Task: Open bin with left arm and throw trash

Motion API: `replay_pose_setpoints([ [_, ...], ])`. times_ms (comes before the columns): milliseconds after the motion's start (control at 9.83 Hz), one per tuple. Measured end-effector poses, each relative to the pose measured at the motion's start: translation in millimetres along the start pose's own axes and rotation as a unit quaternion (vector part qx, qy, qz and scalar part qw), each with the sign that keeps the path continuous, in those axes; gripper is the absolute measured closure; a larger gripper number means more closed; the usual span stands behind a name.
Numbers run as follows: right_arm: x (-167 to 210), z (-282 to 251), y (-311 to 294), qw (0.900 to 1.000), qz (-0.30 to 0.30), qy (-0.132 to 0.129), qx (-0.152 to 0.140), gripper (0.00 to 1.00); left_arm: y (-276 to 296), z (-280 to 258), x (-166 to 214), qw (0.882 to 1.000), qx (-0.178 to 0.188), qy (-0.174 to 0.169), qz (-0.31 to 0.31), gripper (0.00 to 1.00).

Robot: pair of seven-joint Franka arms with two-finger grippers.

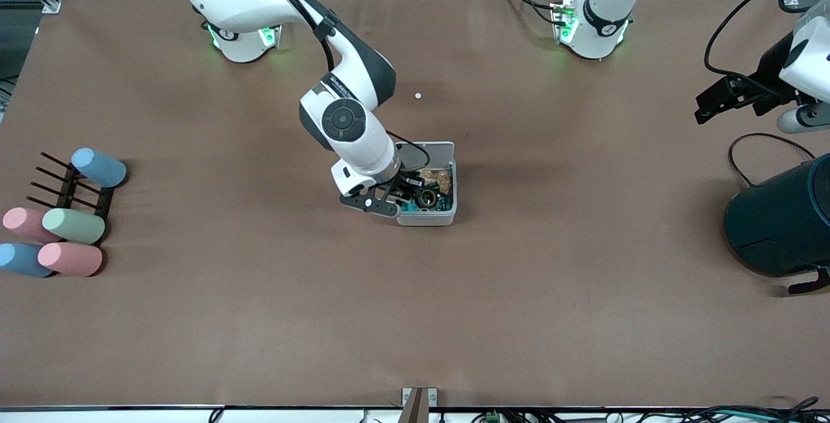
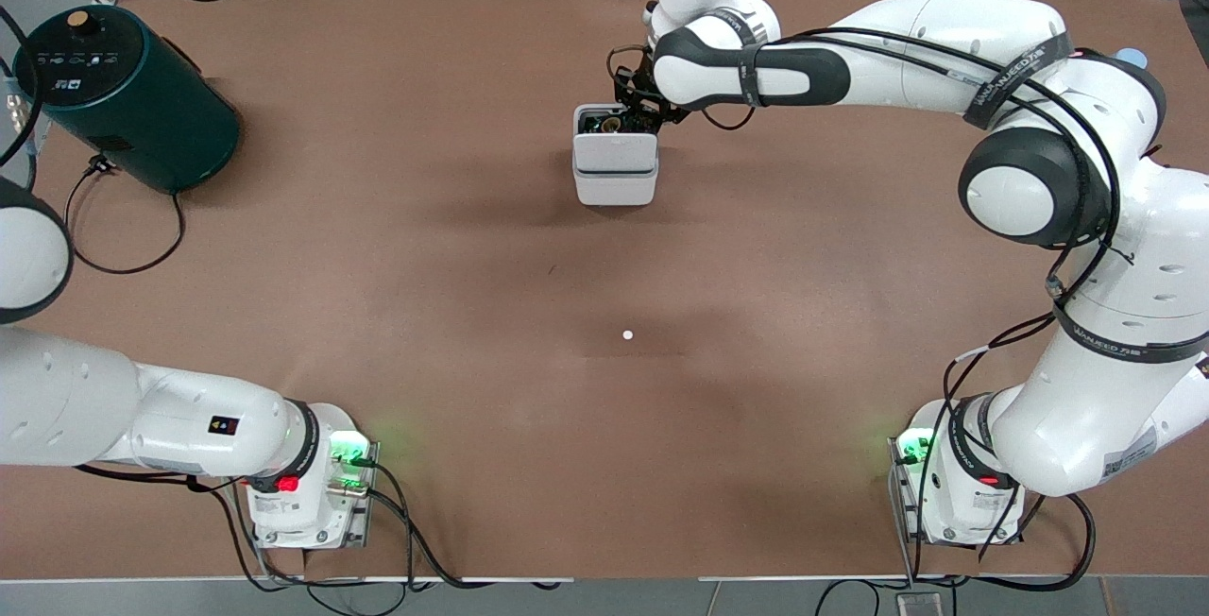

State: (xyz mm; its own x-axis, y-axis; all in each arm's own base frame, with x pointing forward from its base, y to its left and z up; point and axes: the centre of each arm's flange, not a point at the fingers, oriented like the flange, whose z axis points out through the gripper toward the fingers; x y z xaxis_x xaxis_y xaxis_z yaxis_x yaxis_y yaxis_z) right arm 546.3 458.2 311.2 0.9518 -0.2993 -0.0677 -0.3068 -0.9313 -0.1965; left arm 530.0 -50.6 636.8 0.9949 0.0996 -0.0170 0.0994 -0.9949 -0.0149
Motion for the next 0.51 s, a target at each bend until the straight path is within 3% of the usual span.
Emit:
replay_pose_setpoints([
  [305,1.2,-2.6,-1.4,1.0,-0.001,0.003,0.002,0.0,-0.9,-2.8,-1.5,0.999,-0.002,0.011,0.033,0.0],
  [508,10.7,-9.2,0.9,1.0,0.004,0.009,0.004,0.0,-3.0,-5.3,-2.2,0.998,-0.003,0.015,0.061,0.0],
])
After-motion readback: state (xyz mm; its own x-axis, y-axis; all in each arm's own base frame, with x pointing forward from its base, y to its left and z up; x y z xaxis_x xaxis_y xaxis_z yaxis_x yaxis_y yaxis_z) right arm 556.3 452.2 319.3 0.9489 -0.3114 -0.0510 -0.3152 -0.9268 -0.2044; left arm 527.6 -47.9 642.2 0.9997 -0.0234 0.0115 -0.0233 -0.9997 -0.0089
